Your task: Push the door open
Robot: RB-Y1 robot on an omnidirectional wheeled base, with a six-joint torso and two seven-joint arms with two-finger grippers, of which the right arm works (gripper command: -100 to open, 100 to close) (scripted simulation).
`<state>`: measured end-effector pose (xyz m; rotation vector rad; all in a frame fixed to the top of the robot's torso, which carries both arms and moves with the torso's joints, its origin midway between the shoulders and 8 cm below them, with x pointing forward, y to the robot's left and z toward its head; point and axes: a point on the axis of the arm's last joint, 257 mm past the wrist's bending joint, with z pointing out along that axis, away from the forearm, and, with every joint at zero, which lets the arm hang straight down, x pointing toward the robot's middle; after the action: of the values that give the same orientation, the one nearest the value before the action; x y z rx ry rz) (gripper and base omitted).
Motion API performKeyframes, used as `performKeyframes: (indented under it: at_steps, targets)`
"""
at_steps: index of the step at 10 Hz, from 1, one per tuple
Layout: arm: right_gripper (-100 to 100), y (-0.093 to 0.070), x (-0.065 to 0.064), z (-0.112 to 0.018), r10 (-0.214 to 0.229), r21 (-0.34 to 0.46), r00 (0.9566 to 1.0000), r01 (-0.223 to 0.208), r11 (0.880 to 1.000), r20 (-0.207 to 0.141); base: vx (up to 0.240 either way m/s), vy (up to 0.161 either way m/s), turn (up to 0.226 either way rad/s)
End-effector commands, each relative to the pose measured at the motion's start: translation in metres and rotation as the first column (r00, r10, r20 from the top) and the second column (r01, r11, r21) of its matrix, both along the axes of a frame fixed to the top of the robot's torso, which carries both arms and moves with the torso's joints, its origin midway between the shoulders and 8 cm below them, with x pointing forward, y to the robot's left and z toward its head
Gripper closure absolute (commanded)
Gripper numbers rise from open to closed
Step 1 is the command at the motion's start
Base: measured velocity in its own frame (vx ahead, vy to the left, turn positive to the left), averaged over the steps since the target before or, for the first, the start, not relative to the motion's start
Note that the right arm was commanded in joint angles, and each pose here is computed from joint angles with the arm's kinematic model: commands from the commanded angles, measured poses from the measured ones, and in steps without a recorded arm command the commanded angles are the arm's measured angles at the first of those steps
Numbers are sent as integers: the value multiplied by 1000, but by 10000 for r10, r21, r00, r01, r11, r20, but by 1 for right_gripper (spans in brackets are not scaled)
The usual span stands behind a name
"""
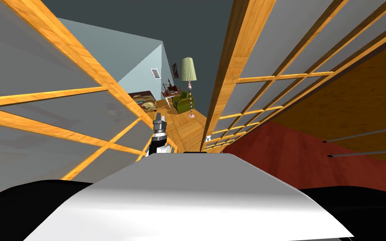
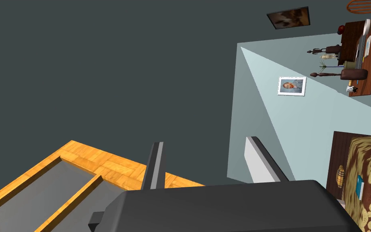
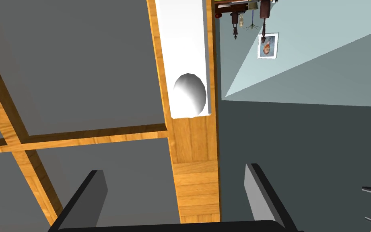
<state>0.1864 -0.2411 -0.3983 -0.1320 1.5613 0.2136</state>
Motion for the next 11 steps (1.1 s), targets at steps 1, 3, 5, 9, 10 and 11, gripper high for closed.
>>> performKeyframes:
  at_steps: [1, 3, 5, 9, 10, 11]
  targets:
    - [-100, 6, -11, 0, 84, -333, 10000, -83, 9994, 21, 38, 21, -54]
    - [-100, 7, -12, 0, 82, -340, 10000, -82, 9994, 2, 15, 14, -29]
    - [-100, 14, -17, -2, 694, -641, 9976, -698, 9955, -76, 117, -49, -149]
    - [-100, 36, -25, -3, 1527, -778, 9881, -1536, 9851, -171, 200, -51, -180]
    - [-100, 44, -26, -4, 1715, -764, 9850, -1724, 9821, -177, 209, -25, -228]
    - [-100, 52, -28, -4, 1885, -734, 9819, -1893, 9792, -173, 184, -54, -192]
